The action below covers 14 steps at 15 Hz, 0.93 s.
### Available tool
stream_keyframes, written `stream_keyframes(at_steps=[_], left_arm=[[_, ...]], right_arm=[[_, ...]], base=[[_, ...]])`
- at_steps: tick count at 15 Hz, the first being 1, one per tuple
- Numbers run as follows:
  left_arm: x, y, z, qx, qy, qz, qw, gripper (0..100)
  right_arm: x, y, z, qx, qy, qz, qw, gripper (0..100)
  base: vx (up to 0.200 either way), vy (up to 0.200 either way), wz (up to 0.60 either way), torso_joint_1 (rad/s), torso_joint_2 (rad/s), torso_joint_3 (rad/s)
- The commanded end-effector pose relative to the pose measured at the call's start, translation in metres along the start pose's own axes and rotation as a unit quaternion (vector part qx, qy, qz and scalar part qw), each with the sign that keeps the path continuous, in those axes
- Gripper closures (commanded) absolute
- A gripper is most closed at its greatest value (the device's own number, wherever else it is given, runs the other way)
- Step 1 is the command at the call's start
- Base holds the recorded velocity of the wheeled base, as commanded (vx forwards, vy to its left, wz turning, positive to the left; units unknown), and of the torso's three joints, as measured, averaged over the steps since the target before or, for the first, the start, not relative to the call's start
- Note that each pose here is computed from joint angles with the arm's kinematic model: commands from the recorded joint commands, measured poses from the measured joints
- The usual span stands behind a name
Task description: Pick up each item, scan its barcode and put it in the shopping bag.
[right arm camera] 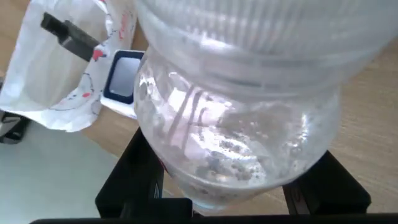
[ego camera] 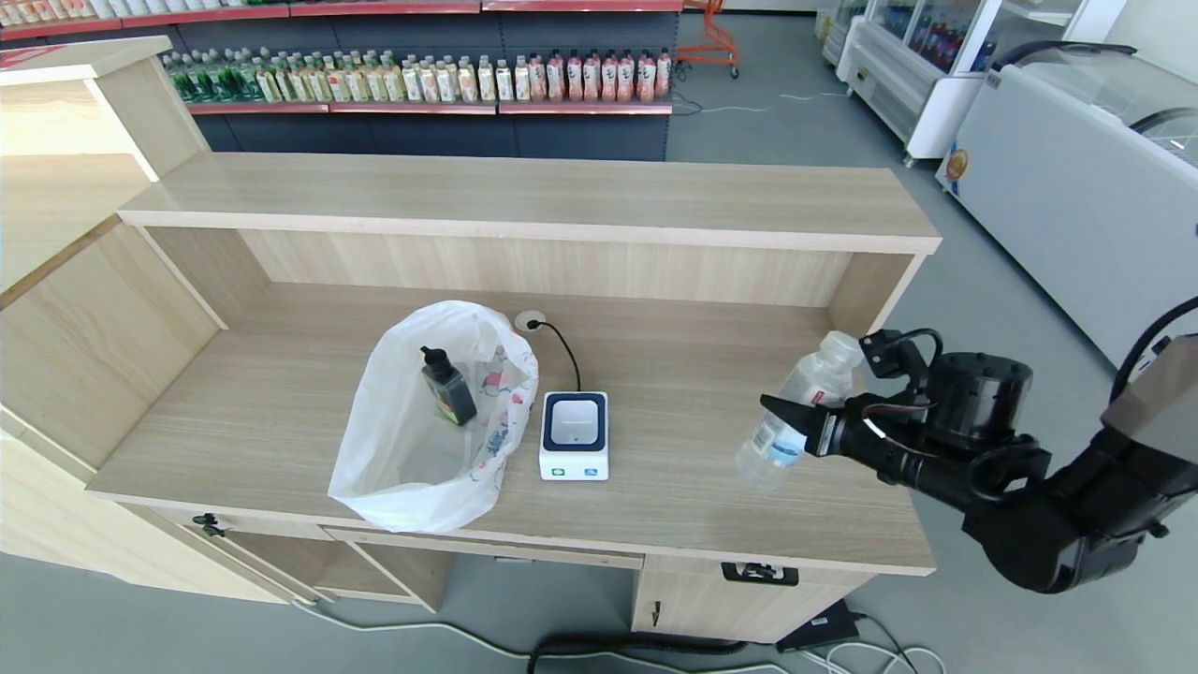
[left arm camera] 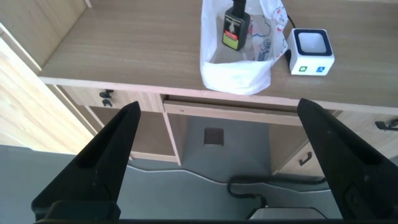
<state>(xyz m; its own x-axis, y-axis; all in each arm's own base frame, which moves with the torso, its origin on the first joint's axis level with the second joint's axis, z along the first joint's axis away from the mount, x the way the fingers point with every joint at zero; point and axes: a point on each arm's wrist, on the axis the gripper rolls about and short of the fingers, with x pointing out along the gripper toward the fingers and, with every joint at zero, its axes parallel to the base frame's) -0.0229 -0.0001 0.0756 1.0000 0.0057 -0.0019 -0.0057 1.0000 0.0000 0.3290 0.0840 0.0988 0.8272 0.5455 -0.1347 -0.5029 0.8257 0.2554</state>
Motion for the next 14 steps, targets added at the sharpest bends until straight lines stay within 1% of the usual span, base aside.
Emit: stream_keyframes(at_steps=[1,2,3,4,5,6,9,14], left_arm=[[0.000,0.000,0.000,0.000,0.000,0.000,1.0000,0],[0.000,0.000,0.000,0.000,0.000,0.000,1.0000,0],[0.000,0.000,0.000,0.000,0.000,0.000,1.0000,0],[0.000,0.000,0.000,0.000,0.000,0.000,1.0000,0],[0.000,0.000,0.000,0.000,0.000,0.000,1.0000,0],[0.000,0.000,0.000,0.000,0.000,0.000,1.0000,0],[0.000,0.000,0.000,0.000,0.000,-0.001,1.0000,0],[0.000,0.000,0.000,0.000,0.000,0.000,1.0000,0]], right_arm=[[-0.051,0.047,0.052,0.041,0.001,0.132,0.990,100],[-0.055,0.056,0.050,0.041,0.013,0.162,0.986,100],[-0.055,0.057,0.049,0.041,0.013,0.165,0.985,100],[-0.061,0.071,0.041,0.046,0.038,0.211,0.976,100],[-0.063,0.074,0.039,0.048,0.046,0.227,0.972,100],[-0.065,0.077,0.036,0.049,0.058,0.254,0.964,100],[-0.070,0.080,0.035,0.048,0.075,0.307,0.948,100],[-0.074,0.086,0.031,0.048,0.097,0.365,0.925,100]], base=[[0.000,0.000,0.00,0.000,0.00,0.000],[0.000,0.000,0.00,0.000,0.00,0.000],[0.000,0.000,0.00,0.000,0.00,0.000],[0.000,0.000,0.00,0.000,0.00,0.000],[0.000,0.000,0.00,0.000,0.00,0.000],[0.000,0.000,0.00,0.000,0.00,0.000],[0.000,0.000,0.00,0.000,0.00,0.000],[0.000,0.000,0.00,0.000,0.00,0.000]])
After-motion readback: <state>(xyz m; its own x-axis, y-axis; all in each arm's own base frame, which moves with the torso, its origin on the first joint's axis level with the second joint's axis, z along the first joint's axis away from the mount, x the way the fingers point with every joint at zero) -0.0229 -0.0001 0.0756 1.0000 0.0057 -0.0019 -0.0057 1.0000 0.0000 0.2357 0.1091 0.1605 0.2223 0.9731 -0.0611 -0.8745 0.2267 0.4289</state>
